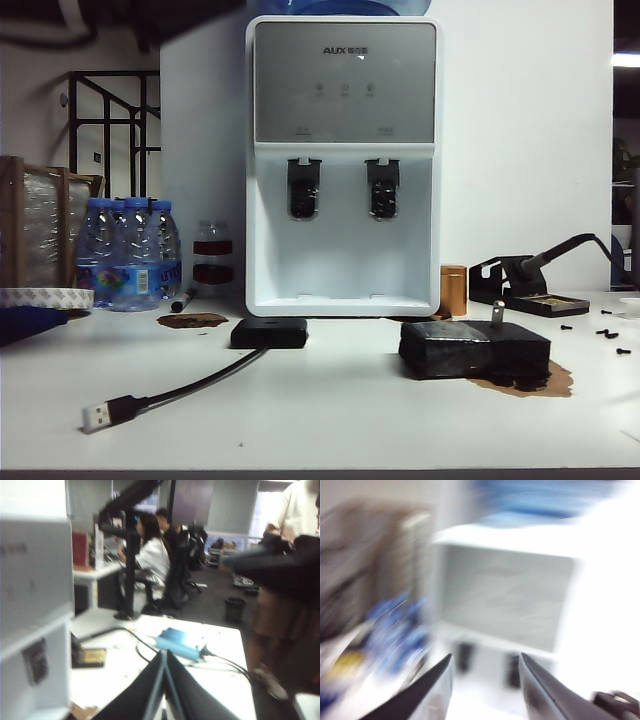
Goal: Take the USB flash drive out of the black sponge and insert it into the slot on top of the black USB adpator box.
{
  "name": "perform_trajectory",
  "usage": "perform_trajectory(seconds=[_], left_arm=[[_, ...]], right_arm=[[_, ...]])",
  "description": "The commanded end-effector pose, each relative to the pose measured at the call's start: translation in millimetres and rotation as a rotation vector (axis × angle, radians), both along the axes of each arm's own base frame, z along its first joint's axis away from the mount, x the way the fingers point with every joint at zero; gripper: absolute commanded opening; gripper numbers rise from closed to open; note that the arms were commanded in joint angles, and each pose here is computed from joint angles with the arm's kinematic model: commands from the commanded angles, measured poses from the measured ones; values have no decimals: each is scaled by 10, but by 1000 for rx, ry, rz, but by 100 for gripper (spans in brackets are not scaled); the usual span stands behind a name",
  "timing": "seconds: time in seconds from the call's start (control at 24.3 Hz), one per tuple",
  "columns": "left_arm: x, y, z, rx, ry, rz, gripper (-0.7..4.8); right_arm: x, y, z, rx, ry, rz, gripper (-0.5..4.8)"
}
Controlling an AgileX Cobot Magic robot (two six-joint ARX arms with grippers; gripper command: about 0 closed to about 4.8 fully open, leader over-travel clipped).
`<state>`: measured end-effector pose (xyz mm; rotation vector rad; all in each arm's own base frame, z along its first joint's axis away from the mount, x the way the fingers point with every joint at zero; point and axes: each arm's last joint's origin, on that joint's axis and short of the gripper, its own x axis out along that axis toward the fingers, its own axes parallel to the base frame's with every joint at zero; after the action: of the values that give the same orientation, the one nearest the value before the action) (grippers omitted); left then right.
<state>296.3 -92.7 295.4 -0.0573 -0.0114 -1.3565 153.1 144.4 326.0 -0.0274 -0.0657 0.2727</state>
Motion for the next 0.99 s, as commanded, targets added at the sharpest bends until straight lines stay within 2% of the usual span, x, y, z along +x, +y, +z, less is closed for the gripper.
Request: perform_trajectory(seconds=[0.04,0.16,0.25,0.49,0.66,0.82,0.91,0.99], left_arm=[[104,-90,-198,34,-10,-59,-4],[155,-189,-405,71,29,-90,-4],[174,-271,-585,118,48,-100,-4],[134,-581,-1053,305,-32,-107,-4],[95,-761,-1150,358,-34,-92,-4],[60,-983,-1242,412,-24,-84,-4],[75,-1152,-1305,434,-28,-90,-4],[141,-1226,-1348,450,-30,-71,-4]], right_arm=[[-33,-106,-299,267,-104,-129,216],[-63,-130,-605,236,-86,-85,216],[-92,-136,-853,191,-53,-16,216],[-173,-270,-1520,172,46,-23,215],[-142,-280,-1667,122,94,-39,215],[-76,-273,-1757,100,118,2,213],[-14,-250,-1875,90,130,-11,211],[53,-205,-1967,70,151,-25,210]])
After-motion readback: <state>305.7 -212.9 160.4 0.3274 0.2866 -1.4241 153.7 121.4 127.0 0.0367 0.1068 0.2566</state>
